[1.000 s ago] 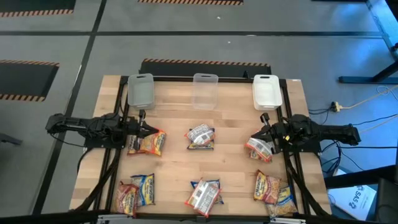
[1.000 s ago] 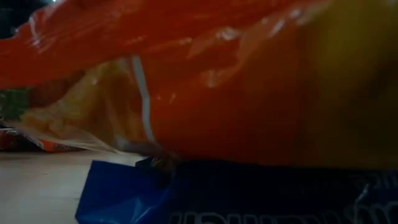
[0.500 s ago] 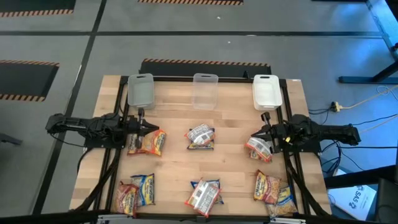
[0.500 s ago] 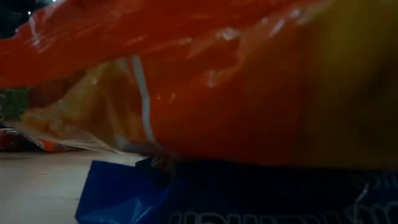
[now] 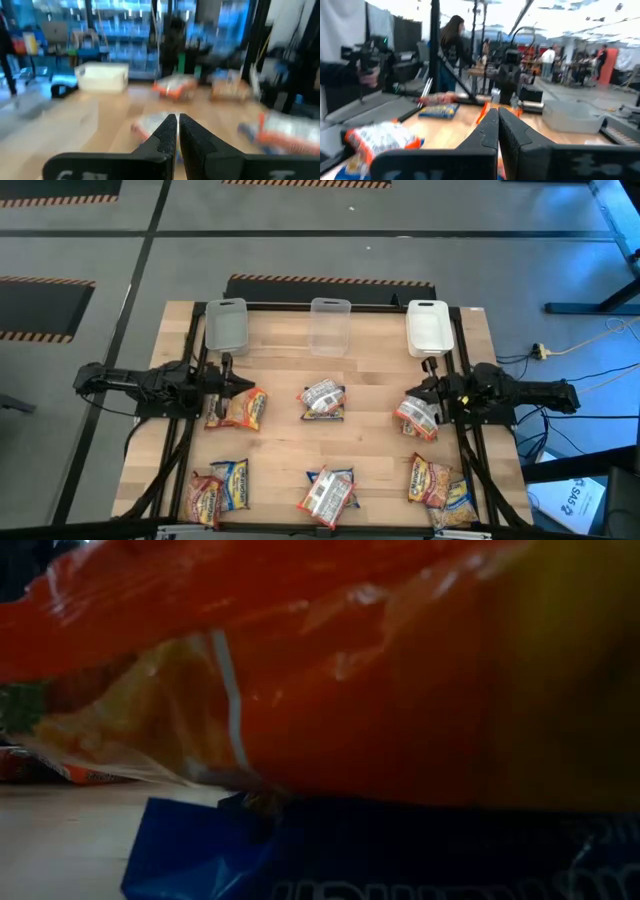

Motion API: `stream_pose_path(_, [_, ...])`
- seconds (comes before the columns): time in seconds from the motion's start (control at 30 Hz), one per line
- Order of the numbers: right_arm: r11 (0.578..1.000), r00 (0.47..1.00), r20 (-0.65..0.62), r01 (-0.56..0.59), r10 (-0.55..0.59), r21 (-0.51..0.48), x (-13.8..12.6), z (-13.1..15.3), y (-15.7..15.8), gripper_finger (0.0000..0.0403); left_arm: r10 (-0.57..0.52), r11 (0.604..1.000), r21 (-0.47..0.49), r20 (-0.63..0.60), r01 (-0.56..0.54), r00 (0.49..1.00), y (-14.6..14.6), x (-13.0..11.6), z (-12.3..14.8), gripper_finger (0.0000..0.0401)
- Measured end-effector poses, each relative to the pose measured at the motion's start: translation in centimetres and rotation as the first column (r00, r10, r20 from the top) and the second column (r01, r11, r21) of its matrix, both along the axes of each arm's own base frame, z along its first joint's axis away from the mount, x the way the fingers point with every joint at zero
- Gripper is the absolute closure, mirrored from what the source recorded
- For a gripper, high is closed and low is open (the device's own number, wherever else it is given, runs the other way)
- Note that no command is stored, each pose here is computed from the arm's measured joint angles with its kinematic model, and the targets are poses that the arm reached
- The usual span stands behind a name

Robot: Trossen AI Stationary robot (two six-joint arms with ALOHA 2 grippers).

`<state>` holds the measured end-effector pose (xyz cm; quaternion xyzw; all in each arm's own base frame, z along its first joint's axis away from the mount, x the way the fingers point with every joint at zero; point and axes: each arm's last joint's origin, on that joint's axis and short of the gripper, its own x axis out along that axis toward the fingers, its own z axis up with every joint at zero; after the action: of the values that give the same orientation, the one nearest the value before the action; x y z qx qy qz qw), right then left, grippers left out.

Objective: Sort Maruchan noodles
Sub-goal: Put the top center orange noodle into the transparent bin

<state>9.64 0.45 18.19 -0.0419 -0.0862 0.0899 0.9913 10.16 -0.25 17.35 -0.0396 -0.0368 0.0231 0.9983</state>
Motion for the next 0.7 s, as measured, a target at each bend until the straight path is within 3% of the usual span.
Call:
stream_pose_path(0.1, [0.995, 1.0, -0.007, 0.029, -0.029, 0.09, 0.0, 0.1, -0.1, 0.0403, -0.004, 1.0, -0.025, 0.103, 0.006, 0.995, 0.0, -0.1, 1.0, 0.0386])
stream_pose_path(0.2, [0.979, 0.998, -0.005, 0.062, -0.062, 0.194, 0.0, 0.3, -0.3, 0.0403, -0.016, 0.99, -0.13, 0.212, 0.044, 0.977, 0.0, -0.3, 2.0, 0.0386])
stream_pose_path(0.3, [0.956, 0.996, -0.001, 0.091, -0.094, 0.278, 0.0, 0.4, -0.4, 0.0403, 0.048, 0.99, -0.139, 0.297, -0.007, 0.954, 0.2, -0.6, 2.8, 0.0386])
stream_pose_path(0.47, [0.952, 0.995, 0.0, 0.099, -0.103, 0.289, 0.0, 0.4, -0.5, 0.0403, 0.085, 0.986, -0.162, 0.371, -0.025, 0.925, 0.3, -0.9, 3.5, 0.0386])
stream_pose_path(0.7, [0.954, 0.989, -0.009, 0.144, -0.146, 0.262, 0.0, 0.3, -0.6, 0.0403, 0.087, 0.989, -0.142, 0.344, -0.04, 0.935, 0.3, -0.2, 5.3, 0.0386])
